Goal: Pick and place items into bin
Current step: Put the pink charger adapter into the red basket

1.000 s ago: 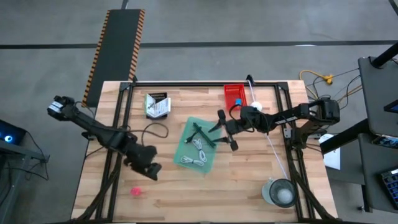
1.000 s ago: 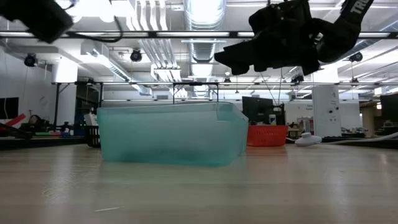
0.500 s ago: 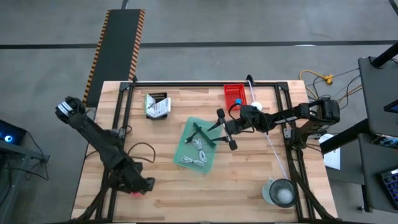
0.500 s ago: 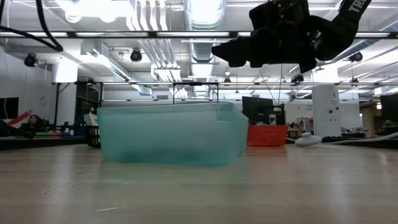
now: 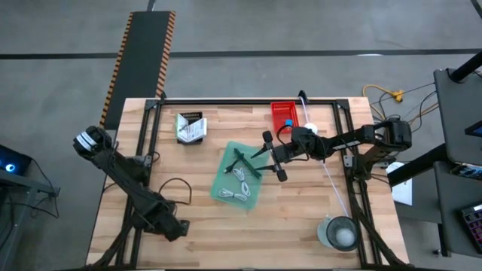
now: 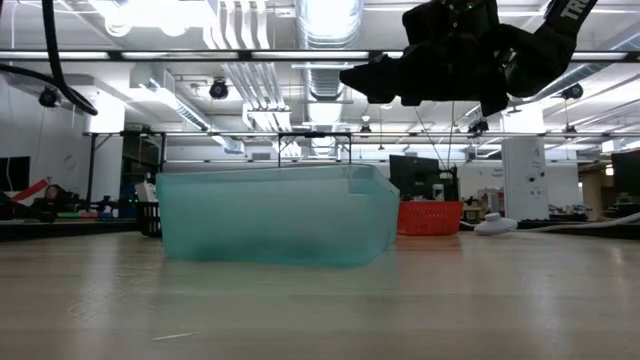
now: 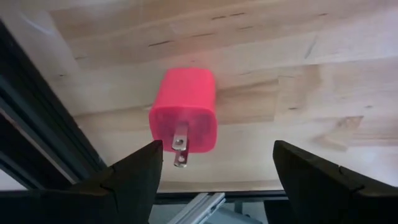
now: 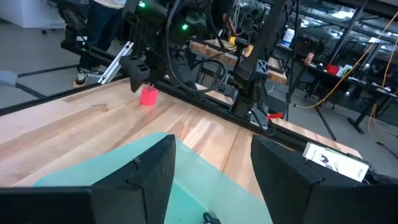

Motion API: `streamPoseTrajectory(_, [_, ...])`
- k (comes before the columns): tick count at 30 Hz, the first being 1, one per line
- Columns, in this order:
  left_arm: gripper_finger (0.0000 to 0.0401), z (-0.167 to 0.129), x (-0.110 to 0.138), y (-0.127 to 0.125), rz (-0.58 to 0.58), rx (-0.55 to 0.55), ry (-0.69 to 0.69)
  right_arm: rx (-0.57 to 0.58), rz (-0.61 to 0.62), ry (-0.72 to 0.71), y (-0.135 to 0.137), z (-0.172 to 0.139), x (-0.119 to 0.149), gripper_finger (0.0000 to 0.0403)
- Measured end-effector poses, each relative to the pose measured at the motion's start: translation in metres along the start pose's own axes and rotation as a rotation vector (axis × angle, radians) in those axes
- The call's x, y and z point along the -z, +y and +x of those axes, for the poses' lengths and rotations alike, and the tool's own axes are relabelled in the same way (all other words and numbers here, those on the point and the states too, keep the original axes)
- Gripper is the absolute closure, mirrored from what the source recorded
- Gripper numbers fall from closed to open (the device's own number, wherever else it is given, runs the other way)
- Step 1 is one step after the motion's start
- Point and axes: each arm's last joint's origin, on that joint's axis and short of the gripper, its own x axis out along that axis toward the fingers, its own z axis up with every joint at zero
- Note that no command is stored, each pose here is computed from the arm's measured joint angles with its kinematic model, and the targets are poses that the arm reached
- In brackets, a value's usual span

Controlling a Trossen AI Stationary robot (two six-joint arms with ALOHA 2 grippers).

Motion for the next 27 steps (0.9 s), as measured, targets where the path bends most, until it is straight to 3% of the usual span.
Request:
streamPoseTrajectory(14, [0.0115, 0.007, -0.011, 0.01, -0.028, -0.06, -0.062, 0.0, 0.0, 0.0, 0.0, 0.0, 0.0, 0.0209])
streamPoseTrajectory(27, [0.0125, 0.016, -0.01, 0.01, 0.076, -0.067, -0.015, 0.0, 0.0, 0.0, 0.0, 0.0, 0.0, 0.0209])
